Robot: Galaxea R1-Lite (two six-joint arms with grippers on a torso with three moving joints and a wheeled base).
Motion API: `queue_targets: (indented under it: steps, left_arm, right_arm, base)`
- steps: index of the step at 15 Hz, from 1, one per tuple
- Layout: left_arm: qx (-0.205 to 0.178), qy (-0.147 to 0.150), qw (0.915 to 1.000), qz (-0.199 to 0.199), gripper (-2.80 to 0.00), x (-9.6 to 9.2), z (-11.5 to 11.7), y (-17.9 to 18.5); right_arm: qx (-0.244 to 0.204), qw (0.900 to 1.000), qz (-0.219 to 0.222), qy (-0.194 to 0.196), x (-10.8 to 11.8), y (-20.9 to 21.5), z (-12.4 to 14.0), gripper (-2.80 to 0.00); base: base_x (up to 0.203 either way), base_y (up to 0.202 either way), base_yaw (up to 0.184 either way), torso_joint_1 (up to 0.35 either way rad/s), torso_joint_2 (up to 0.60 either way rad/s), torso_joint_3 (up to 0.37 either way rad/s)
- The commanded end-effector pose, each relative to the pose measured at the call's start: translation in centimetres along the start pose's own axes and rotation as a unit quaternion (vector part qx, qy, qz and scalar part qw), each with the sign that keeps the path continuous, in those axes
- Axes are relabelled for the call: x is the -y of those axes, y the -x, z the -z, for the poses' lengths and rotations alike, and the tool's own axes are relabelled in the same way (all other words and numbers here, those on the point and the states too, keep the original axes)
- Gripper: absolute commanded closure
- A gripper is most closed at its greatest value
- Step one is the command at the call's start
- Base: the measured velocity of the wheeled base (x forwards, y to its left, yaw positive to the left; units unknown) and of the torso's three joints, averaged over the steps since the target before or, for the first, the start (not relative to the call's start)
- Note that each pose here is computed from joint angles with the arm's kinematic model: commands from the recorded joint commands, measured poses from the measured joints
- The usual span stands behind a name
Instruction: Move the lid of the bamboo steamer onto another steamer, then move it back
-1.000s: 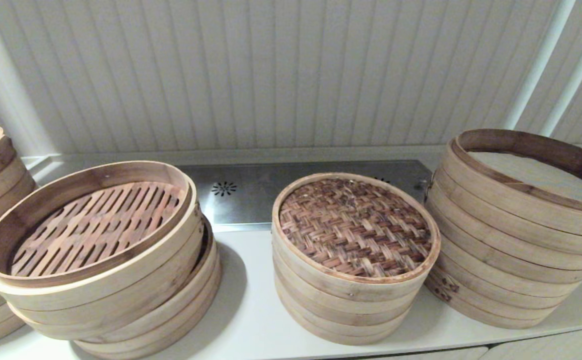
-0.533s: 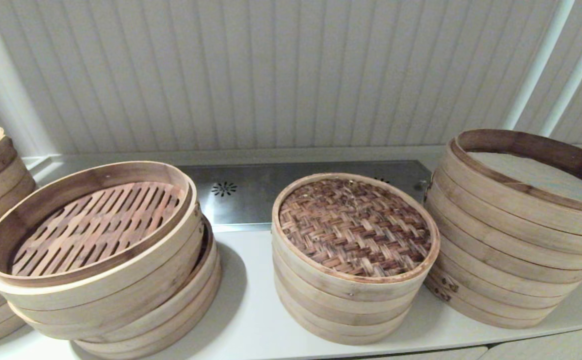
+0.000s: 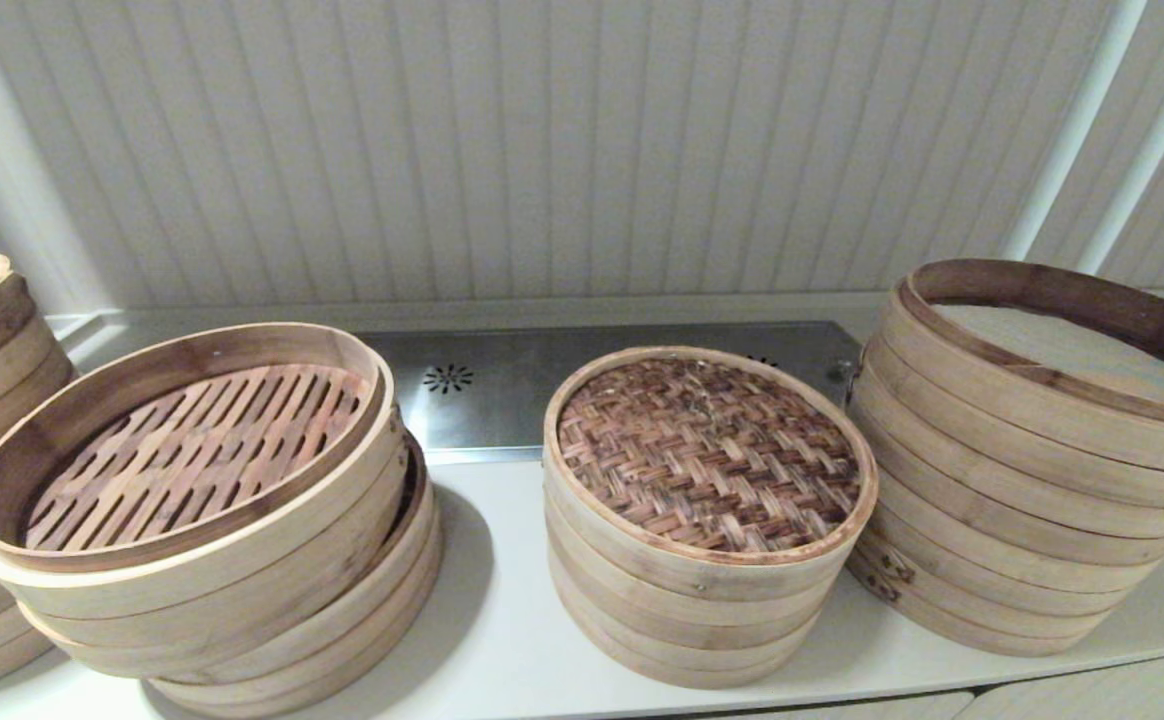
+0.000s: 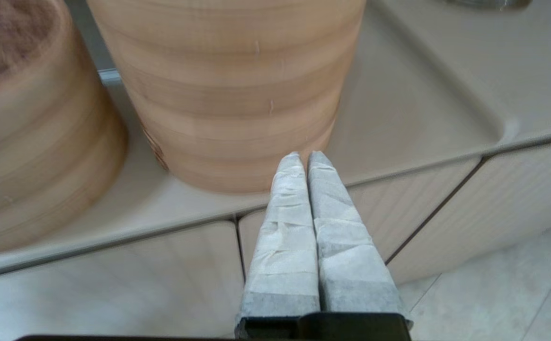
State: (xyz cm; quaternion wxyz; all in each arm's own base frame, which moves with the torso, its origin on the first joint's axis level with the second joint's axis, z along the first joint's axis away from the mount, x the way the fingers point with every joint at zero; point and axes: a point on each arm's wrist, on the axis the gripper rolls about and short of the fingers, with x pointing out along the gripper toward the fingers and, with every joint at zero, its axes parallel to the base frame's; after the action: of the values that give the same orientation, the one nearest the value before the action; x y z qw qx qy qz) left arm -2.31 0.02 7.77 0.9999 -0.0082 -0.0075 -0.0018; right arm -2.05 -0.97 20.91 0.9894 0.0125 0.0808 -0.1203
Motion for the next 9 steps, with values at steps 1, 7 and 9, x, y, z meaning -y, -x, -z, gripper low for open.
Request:
queue_targets:
  steps: [1, 7, 9]
  left_arm:
    - [0.0, 0.0, 1.0, 0.0, 0.0, 0.0, 0.0, 0.0]
    - [0.0, 0.0, 1.0, 0.0, 0.0, 0.0, 0.0, 0.0]
    - [-0.001, 0.0, 1.0, 0.0, 0.0, 0.0, 0.0, 0.0]
  right_arm:
    - [0.005, 1.0, -0.004, -0.007, 0.0, -0.7, 3.9, 0.0]
    - [0.026, 0.999, -0.038, -0.018, -0.9, -3.8, 9.2, 0.0]
    - [0.024, 0.998, -0.047, -0.019, -0.9, -3.8, 10.5, 0.0]
  base:
    - [0.0, 0.0, 0.0, 0.0, 0.0, 0.0]
    - [0.0, 0.0, 0.0, 0.0, 0.0, 0.0]
    - [0.0, 0.0, 0.0, 0.0, 0.0, 0.0]
